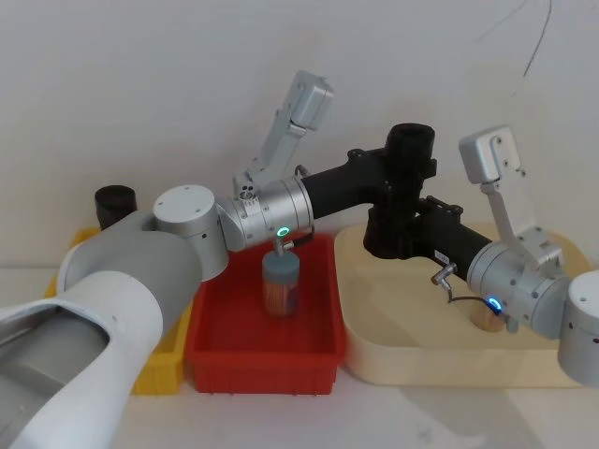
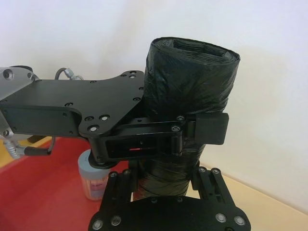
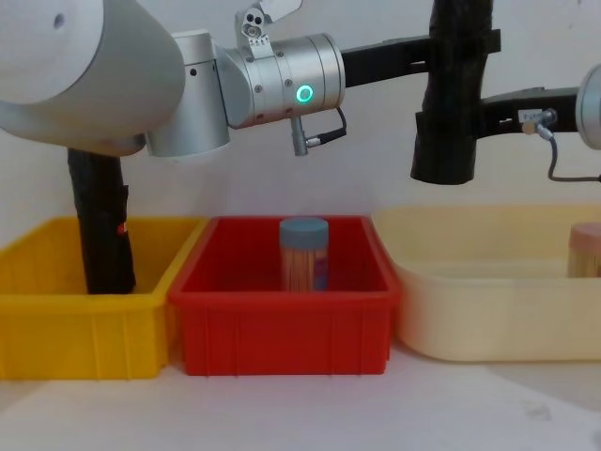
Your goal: Pick up the garbage bag with the one hand and transfer it to the other hand.
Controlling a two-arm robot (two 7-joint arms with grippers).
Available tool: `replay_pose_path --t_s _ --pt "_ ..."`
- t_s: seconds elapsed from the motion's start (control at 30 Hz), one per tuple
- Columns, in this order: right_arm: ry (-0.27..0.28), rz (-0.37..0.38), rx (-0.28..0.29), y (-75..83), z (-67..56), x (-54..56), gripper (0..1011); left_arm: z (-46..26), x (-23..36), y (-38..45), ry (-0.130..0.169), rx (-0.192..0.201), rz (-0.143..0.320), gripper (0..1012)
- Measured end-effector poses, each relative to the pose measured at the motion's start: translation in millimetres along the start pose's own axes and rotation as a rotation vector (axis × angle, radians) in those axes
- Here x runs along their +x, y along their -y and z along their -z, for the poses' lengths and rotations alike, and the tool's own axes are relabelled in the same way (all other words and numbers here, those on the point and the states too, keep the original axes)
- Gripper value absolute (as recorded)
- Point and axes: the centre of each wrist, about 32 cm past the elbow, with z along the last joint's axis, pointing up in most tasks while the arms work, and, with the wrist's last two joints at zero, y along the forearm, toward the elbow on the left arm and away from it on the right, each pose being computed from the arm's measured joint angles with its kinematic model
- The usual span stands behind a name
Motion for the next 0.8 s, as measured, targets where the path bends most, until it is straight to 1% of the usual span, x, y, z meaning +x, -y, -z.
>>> replay_pose_path --t_s 0.1,0.13,0.2,0.23,0.3,0.33,0.37,0.43,0.47,0.5,0.53,0.6,0.67,0.7,0.73,0.8 --pt "0.0 -0.001 0.0 -0.1 0.0 -0.2 587 0.0 0.0 0.0 0.0 0.0 0.0 363" --pt "0.0 -0.001 0.0 -0.3 0.0 -0.3 587 0.0 0.0 0.0 0.0 0.0 0.0 400" --pt "0.0 -0.001 0.0 -0.3 0.0 -0.4 587 0.0 0.0 0.0 0.0 0.0 0.0 440" --pt "0.0 -0.001 0.001 -0.4 0.0 -0.5 587 0.0 0.0 0.1 0.0 0.0 0.0 495" --pt "0.0 -0.001 0.001 -0.5 0.0 -0.5 587 0.0 0.0 0.0 0.0 0.0 0.0 525" --pt "0.0 -0.002 0.001 -0.5 -0.1 -0.5 587 0.0 0.0 0.1 0.0 0.0 0.0 592" --pt "0.0 -0.002 0.001 -0.5 -0.1 -0.5 587 0.0 0.0 0.1 0.0 0.0 0.0 592" --pt "0.0 -0.002 0.001 -0.5 -0.1 -0.4 587 0.0 0.0 0.0 0.0 0.0 0.0 662" --pt "0.0 -0.001 0.001 -0.5 0.0 -0.3 587 0.0 0.0 0.0 0.0 0.0 0.0 662" --pt "0.0 0.0 0.001 -0.5 0.0 -0.1 587 0.0 0.0 0.0 0.0 0.0 0.0 719" --pt "0.0 0.001 0.002 -0.5 0.0 0.1 586 0.0 0.0 0.0 0.0 0.0 0.0 745" --pt "-0.002 0.01 0.003 -0.4 0.0 0.9 583 0.0 0.0 0.0 0.0 0.0 0.0 821" --pt "-0.004 0.026 0.003 -0.2 -0.1 2.2 581 0.0 0.0 0.0 0.0 0.0 0.0 874" --pt "-0.005 0.032 0.003 -0.1 0.0 2.9 581 0.0 0.0 0.0 0.0 0.0 0.0 874" --pt "-0.006 0.038 0.002 0.0 0.0 3.5 581 0.0 0.0 0.0 0.0 0.0 0.0 923" --pt "-0.007 0.06 -0.001 0.3 -0.2 5.9 581 0.0 0.0 0.0 0.0 0.0 0.0 968"
